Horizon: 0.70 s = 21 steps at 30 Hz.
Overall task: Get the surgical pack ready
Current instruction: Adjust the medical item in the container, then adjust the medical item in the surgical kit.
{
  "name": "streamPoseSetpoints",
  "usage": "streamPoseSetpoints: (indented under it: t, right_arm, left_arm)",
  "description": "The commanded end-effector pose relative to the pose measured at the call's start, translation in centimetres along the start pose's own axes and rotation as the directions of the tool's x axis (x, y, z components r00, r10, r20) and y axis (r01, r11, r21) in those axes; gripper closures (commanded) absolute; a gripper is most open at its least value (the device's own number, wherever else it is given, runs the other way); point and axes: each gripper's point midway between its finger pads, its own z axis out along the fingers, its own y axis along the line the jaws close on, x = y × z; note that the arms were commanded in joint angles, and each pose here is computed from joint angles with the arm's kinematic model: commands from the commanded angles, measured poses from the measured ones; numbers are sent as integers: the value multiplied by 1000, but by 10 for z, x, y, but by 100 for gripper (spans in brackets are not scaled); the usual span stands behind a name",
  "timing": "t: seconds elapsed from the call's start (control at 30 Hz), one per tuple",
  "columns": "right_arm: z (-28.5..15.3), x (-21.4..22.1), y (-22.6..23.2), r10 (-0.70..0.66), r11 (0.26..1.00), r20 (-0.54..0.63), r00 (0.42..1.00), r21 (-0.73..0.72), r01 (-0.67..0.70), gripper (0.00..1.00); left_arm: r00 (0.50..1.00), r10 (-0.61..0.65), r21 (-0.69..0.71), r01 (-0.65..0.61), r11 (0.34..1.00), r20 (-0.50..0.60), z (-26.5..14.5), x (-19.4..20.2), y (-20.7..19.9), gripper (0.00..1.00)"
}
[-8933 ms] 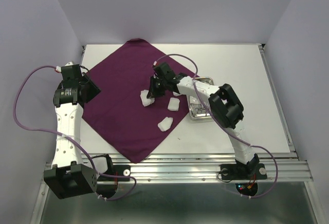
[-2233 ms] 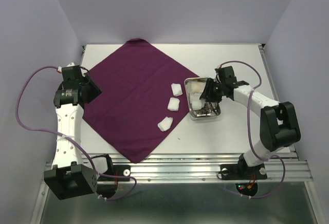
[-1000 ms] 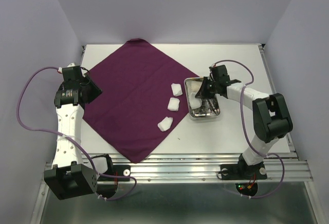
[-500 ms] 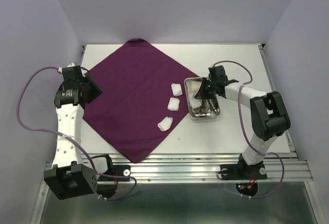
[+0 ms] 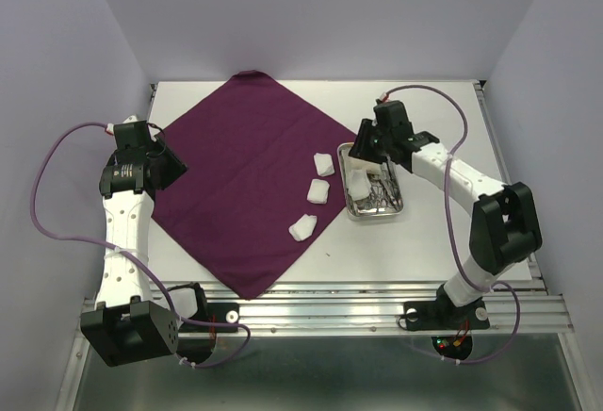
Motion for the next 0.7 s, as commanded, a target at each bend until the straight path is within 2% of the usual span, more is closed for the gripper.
streamPoseSetpoints:
  t: [0.0, 0.2, 0.33, 0.47, 0.67]
  right_arm:
    - [-2, -2, 21, -72, 997, 34, 997, 35, 71, 59]
    - [19, 28, 66, -217, 975, -12, 976, 54, 217, 62]
    - [33, 36, 74, -290, 948, -23, 957, 129, 291, 62]
    - [43, 51, 83, -325, 936, -59, 944, 125, 330, 62]
    - [43, 64, 85, -294, 950, -86, 952, 81, 300, 59]
  left_arm:
    - [999, 20, 19, -21, 1000, 45, -9, -10, -3, 61]
    - [999, 22, 14, -23, 1000, 45, -8, -10, -2, 61]
    - [999, 28, 12, -29, 1000, 44, -8, -10, -2, 61]
    - [999, 31, 11, -31, 999, 43, -7, -10, -1, 61]
    - [999, 35, 8, -36, 999, 41, -6, -9, 0, 61]
